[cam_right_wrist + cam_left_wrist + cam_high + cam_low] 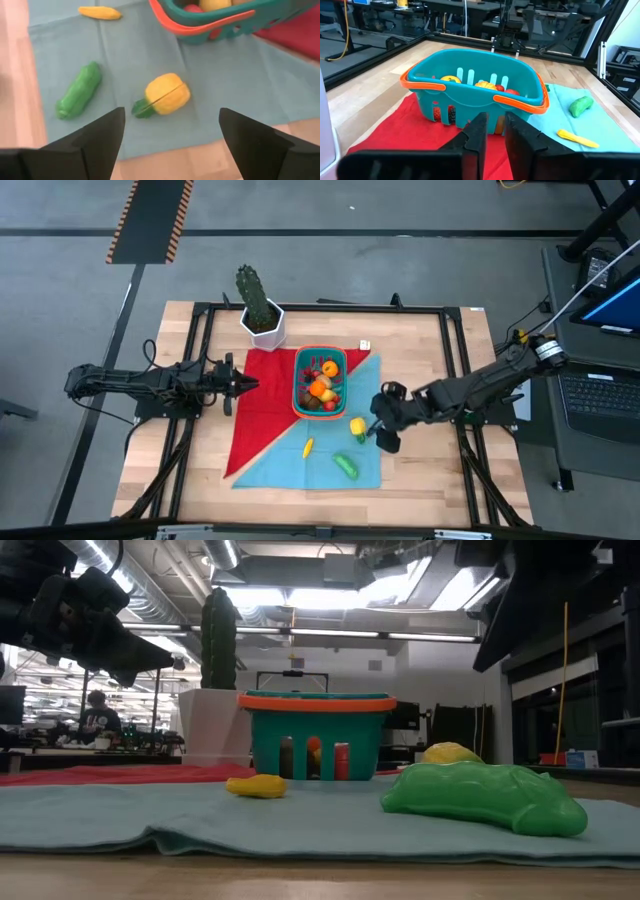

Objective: Pick and placing Produce into tupperware
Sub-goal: Put the pineapple into the basket

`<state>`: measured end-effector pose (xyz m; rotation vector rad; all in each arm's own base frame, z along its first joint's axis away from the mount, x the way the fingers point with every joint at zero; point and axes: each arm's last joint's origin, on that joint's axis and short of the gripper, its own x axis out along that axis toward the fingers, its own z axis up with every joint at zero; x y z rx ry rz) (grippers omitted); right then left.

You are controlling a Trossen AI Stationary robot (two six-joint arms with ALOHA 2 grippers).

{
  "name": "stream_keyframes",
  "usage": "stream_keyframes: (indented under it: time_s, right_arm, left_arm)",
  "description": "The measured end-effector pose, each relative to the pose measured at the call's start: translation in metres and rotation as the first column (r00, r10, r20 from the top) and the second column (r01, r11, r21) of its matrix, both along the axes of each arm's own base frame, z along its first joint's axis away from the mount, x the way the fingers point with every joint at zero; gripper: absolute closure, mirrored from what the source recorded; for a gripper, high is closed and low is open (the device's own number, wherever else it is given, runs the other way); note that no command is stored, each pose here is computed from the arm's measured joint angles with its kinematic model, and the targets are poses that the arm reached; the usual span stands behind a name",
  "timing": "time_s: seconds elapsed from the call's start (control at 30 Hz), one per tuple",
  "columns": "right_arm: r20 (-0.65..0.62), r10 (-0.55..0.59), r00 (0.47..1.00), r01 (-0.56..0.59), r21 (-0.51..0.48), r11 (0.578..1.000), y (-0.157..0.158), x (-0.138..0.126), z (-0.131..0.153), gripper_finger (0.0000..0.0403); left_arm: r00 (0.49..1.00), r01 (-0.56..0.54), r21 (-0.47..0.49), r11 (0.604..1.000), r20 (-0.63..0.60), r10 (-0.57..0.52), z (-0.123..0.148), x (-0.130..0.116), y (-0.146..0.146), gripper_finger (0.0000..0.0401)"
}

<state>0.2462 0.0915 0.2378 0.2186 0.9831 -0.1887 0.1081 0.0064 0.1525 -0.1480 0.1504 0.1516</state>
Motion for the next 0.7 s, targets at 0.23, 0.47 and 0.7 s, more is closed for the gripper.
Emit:
stream_keyframes:
  time_s: [0.23,0.47,0.7]
  right_arm:
    - [0.043,-0.035,0.998,0.036,-0.013,0.999,0.023,-0.004,-0.004,0.0079]
    - [0.033,-0.058,0.998,0.058,0.000,0.998,0.044,0.004,-0.025,0.0079]
    - [0.002,-0.183,0.983,0.183,0.063,0.981,0.054,0.012,-0.046,0.0079]
  left_arm:
    - [1.000,-0.008,-0.051,0.999,0.008,0.008,0.000,0.000,0.000,0.0329]
    - [1.000,-0.007,-0.051,0.999,0.007,0.008,0.000,0.000,0.000,0.0318]
    - [1.000,-0.007,-0.047,0.999,0.007,0.007,0.000,0.000,0.000,0.0308]
